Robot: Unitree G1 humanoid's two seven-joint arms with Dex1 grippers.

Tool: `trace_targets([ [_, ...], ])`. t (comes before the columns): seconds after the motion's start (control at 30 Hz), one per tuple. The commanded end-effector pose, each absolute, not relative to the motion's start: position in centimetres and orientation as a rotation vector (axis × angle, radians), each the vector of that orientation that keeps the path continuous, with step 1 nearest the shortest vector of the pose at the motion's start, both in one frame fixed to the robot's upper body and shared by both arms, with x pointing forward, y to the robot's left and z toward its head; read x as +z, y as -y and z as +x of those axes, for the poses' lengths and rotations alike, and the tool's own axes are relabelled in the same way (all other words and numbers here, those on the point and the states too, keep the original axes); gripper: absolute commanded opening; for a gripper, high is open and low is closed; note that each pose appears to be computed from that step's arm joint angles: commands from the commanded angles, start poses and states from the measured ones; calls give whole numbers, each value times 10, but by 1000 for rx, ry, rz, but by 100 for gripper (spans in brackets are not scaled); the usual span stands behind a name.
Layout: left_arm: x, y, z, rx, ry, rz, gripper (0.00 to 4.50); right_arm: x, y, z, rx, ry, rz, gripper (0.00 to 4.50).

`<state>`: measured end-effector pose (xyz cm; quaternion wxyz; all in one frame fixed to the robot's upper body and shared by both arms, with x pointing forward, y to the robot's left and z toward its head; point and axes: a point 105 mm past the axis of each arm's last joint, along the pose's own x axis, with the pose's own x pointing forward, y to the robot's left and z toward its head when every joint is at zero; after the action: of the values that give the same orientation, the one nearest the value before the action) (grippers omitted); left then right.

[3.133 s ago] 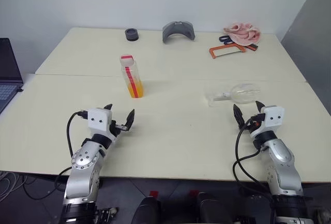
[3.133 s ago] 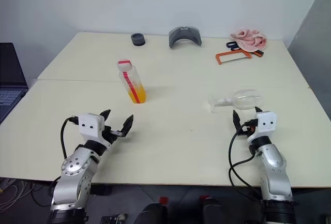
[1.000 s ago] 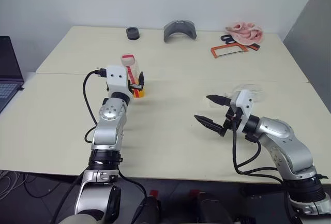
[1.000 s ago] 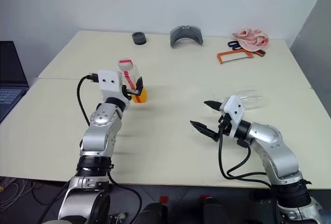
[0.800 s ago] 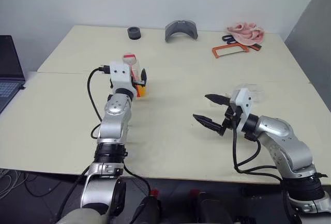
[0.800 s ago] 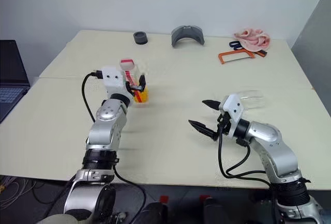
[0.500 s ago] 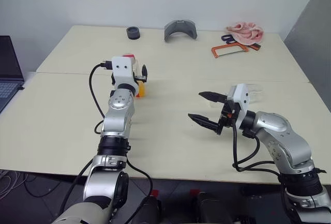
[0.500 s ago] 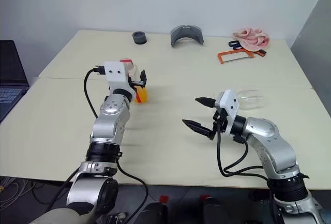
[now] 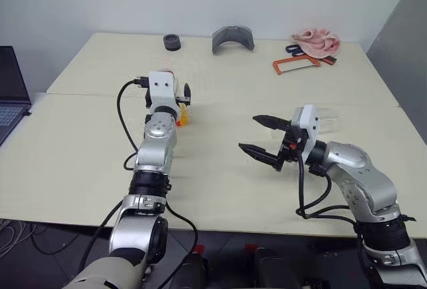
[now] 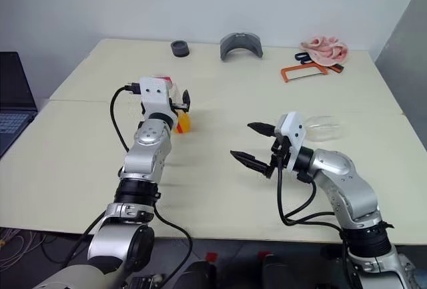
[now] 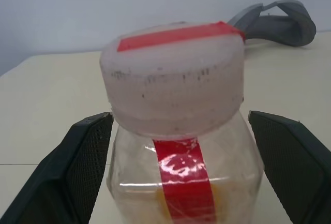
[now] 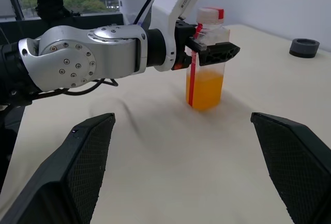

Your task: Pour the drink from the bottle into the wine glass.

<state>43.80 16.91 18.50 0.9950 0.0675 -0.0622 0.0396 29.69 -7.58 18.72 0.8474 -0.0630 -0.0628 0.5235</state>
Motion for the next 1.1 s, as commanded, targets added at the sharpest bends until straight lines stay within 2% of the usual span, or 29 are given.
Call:
trace_targets([
  [0.03,206,-166,439,82,187,149,447,200,78,297,1101,178,-133,450],
  [0.3,206,-167,440,84,188,157,447,200,78,298,1098,178,-128,450],
  [0.4,205,-169,440,89,186,155,392,200,78,298,1097,178,-129,450],
  [0.57,205,-169,440,90,186,150,240,200,78,299,1098,180,-130,450],
  [0.67,205,-170,440,91,189,147,186,201,78,299,1099,182,-131,450],
  [0.97,213,-161,434,0,262,77,184,204,79,299,1082,204,-146,450],
  [1.0,215,-156,432,-39,276,64,184,205,80,299,1076,208,-149,450],
  [1.1,218,-120,419,-340,326,1,184,209,90,297,1036,213,-151,450],
])
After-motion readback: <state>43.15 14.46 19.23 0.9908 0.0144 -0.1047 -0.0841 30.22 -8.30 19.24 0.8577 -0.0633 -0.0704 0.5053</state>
